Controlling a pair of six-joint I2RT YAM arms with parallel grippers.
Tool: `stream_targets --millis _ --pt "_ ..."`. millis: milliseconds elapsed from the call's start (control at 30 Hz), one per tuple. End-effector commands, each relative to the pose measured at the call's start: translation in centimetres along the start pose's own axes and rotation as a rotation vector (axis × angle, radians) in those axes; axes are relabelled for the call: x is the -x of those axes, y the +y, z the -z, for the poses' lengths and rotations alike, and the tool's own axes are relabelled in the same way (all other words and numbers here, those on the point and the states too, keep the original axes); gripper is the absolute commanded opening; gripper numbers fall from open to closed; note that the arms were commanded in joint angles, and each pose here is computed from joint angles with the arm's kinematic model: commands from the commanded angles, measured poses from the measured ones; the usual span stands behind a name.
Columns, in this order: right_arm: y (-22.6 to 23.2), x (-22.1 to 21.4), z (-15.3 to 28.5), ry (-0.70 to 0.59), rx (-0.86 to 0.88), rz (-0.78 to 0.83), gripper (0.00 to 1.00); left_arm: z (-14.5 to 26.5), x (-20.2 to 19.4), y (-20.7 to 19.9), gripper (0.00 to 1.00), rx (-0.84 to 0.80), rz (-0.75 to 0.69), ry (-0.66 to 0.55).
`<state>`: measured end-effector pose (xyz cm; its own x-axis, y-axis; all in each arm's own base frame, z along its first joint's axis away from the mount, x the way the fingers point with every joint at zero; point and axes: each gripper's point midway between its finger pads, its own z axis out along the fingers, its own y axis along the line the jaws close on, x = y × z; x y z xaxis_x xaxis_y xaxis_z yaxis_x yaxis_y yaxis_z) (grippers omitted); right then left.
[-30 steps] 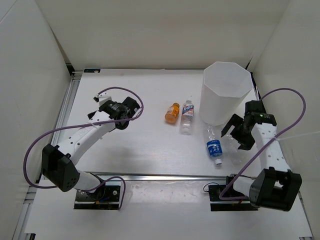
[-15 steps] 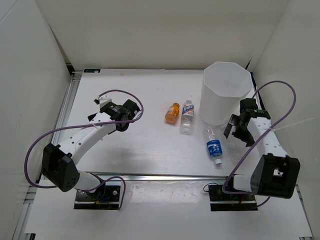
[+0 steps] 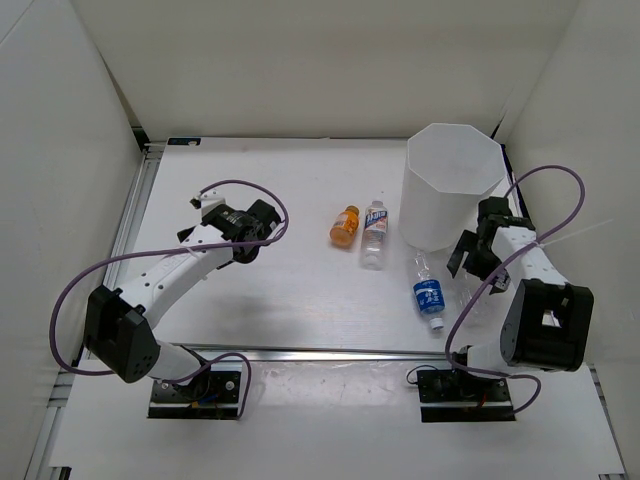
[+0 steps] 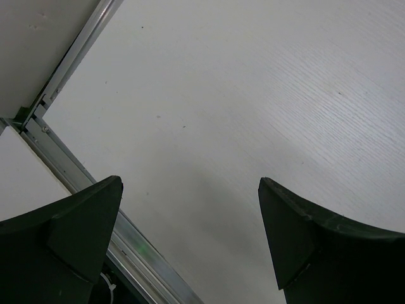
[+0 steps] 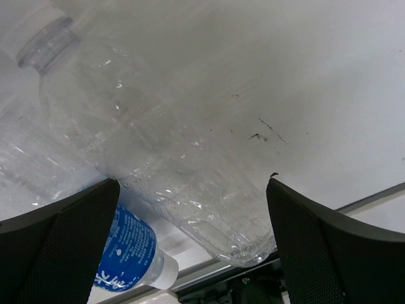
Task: Put the plastic bottles in the bin
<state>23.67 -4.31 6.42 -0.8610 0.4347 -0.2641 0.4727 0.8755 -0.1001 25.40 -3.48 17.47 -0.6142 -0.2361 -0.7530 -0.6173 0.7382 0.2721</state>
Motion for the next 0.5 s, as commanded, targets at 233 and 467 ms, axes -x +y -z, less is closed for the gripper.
stream_targets --millis 233,467 --pt "-0.1 -1.3 -2.0 0.059 0.042 -0.115 0.89 0.0 -0.5 0.6 0.99 0.015 -0.038 0.009" --pt "-2.0 -1.3 -1.7 0.072 0.019 -0.222 0.58 -0.1 -0.7 0.2 0.99 0.016 -0.053 0.02"
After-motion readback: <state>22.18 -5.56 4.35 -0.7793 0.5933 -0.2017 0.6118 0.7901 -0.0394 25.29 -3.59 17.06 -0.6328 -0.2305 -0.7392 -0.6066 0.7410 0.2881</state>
